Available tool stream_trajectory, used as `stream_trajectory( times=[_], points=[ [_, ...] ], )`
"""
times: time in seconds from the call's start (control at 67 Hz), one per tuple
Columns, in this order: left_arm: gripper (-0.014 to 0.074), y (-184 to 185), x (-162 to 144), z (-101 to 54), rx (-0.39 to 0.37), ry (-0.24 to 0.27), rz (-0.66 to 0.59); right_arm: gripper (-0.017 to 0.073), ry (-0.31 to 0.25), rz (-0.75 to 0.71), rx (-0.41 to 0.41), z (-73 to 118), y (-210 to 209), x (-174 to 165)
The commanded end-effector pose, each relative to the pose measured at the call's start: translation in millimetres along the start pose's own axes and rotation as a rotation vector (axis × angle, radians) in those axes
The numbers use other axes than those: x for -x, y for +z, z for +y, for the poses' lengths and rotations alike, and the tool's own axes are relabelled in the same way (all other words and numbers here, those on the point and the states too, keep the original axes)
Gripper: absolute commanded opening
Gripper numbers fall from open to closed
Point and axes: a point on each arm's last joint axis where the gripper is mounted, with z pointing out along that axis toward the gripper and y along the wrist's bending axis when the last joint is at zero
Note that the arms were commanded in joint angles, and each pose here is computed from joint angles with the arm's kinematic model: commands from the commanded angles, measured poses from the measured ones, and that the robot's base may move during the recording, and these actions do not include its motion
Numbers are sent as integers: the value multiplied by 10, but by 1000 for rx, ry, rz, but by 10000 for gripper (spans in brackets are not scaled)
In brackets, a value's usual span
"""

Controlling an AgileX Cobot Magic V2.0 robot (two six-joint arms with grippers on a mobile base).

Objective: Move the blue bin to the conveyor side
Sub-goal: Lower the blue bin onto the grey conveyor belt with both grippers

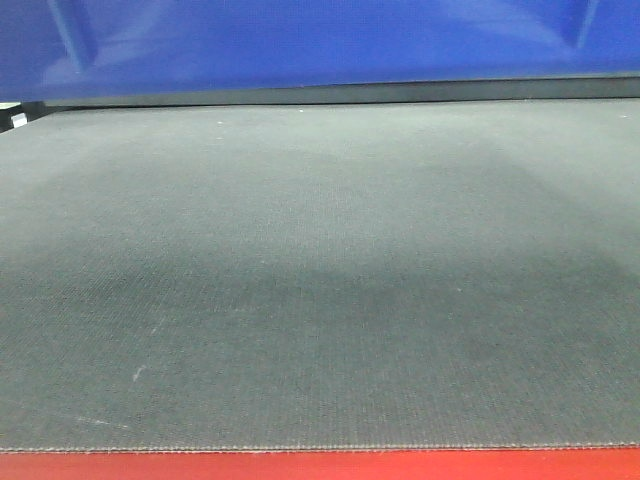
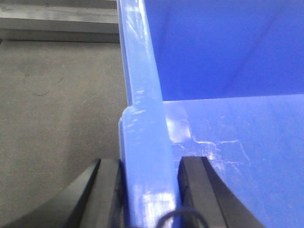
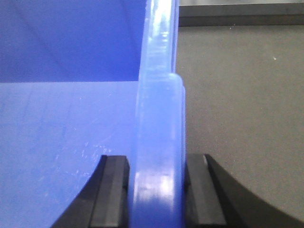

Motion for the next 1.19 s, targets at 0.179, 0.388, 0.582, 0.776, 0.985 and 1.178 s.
stream_trajectory(
  times=[0.179,0.388,0.582,0.776,0.985,1.178],
  points=[
    [11,-137,175,-13,-7,34,-163,-70,-32,-178,-7,-3,-153,169],
    [11,-137,174,-15,-9,32,-162,-70,-32,-187,-6,-2,-154,177],
    [11,-90,187,-15,-6,36,-158,-70,-17,-175,6,8,-126,173],
    [11,198,315,-32,-2,31,-73,-70,-1,-94,0,5,148,223],
    [11,728,215,-31,12,32,96,-70,2,37,-12,-15,660,182],
    [11,1283,-52,-18,23,35,242,-70,6,193,-27,-55,1276,-16]
  ],
)
